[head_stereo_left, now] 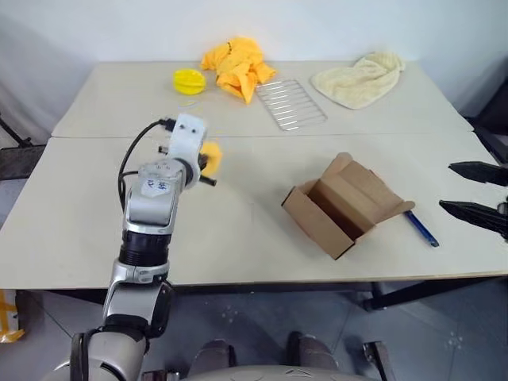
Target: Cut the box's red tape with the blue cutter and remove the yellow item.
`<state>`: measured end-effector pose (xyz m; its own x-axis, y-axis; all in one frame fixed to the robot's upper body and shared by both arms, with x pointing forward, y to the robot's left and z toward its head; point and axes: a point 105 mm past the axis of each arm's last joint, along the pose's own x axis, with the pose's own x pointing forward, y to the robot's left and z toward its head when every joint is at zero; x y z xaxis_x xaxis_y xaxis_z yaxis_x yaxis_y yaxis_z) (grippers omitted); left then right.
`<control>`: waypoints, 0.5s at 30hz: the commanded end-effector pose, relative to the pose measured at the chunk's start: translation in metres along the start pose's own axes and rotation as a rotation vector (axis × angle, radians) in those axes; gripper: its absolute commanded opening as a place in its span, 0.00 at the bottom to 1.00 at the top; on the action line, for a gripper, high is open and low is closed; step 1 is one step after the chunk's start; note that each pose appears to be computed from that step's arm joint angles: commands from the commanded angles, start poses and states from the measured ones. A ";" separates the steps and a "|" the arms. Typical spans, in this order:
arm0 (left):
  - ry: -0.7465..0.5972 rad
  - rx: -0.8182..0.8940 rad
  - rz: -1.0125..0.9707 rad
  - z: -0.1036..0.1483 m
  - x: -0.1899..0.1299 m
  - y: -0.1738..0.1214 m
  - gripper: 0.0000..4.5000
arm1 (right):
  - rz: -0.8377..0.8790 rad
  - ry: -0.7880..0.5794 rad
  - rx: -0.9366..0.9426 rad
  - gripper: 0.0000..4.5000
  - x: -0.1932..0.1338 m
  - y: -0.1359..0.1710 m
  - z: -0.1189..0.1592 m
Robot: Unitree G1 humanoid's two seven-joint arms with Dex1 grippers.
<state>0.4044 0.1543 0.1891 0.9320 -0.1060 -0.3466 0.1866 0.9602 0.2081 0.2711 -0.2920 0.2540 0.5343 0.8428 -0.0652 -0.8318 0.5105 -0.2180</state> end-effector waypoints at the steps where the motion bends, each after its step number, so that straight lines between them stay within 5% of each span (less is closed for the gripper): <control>1: -0.042 0.000 0.091 0.012 -0.017 0.016 0.03 | 0.037 0.021 -0.044 1.00 0.003 -0.007 0.005; 8: 0.006 -0.003 0.272 0.004 -0.043 0.052 0.53 | 0.091 0.032 -0.038 1.00 0.017 -0.019 0.001; 15: -0.029 0.043 0.175 0.017 -0.061 0.050 0.99 | 0.103 0.036 -0.041 1.00 0.022 -0.026 0.000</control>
<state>0.3669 0.2106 0.2194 0.9390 0.1089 -0.3262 -0.0094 0.9563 0.2921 0.3111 -0.2889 0.2518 0.5094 0.8519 -0.1214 -0.8506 0.4772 -0.2208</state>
